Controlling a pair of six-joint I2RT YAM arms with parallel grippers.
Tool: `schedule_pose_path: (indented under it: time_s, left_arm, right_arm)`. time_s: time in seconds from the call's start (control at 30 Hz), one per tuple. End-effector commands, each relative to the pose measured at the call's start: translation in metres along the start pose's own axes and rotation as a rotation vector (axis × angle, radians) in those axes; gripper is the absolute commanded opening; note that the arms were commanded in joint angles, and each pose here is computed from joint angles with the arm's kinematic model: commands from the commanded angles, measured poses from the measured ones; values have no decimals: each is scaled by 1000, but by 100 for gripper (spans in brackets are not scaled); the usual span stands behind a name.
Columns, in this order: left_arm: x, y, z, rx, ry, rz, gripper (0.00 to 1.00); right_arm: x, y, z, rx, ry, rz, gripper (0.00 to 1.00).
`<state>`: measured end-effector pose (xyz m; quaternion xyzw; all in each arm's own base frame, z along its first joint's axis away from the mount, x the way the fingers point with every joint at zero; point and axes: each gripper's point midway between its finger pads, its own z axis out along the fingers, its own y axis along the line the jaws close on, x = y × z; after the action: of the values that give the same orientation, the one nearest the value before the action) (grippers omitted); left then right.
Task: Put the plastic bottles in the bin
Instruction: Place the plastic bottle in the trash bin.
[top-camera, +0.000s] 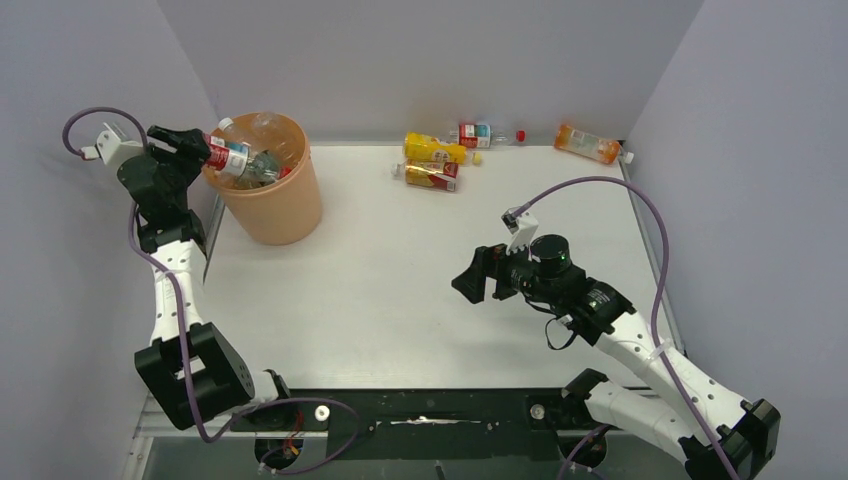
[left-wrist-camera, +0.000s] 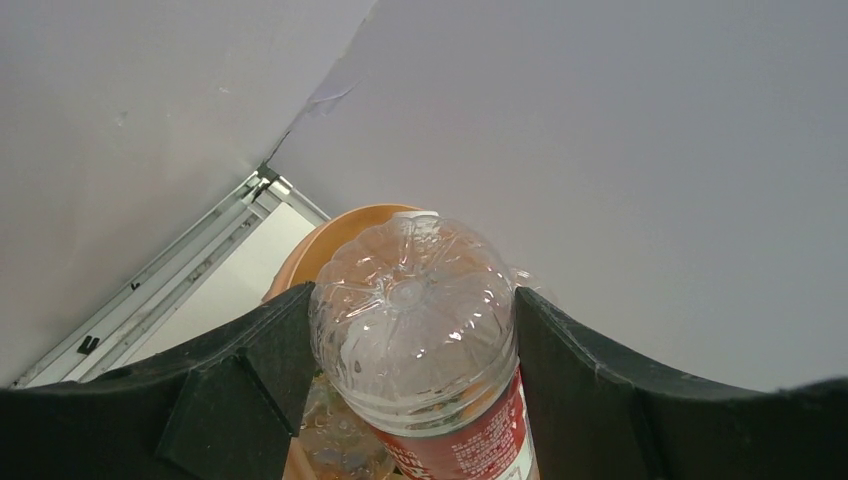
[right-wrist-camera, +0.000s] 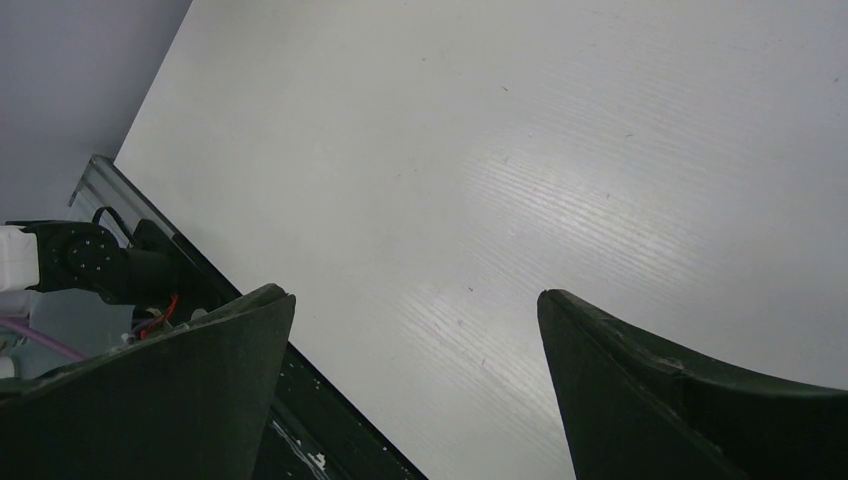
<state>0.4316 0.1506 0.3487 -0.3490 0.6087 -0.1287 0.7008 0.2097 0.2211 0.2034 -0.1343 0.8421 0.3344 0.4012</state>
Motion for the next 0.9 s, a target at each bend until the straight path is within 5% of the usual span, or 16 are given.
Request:
schedule_pose_path:
  time_s: [0.0, 0.27, 0.57, 0.87]
  left_arm:
    - [-15, -16, 4, 40, -15, 26, 73]
    - [-11, -17, 9, -5, 116, 22, 80]
    - [-11, -25, 2, 52, 122, -31, 82]
    - [18, -50, 16, 151, 189, -49, 75]
  right_arm:
    - [-10, 11, 2, -47, -45, -7, 98]
    - [-8, 11, -1, -52, -49, 2, 98]
    - [-4, 10, -2, -54, -48, 10, 98]
    - [0, 9, 0, -59, -46, 15, 98]
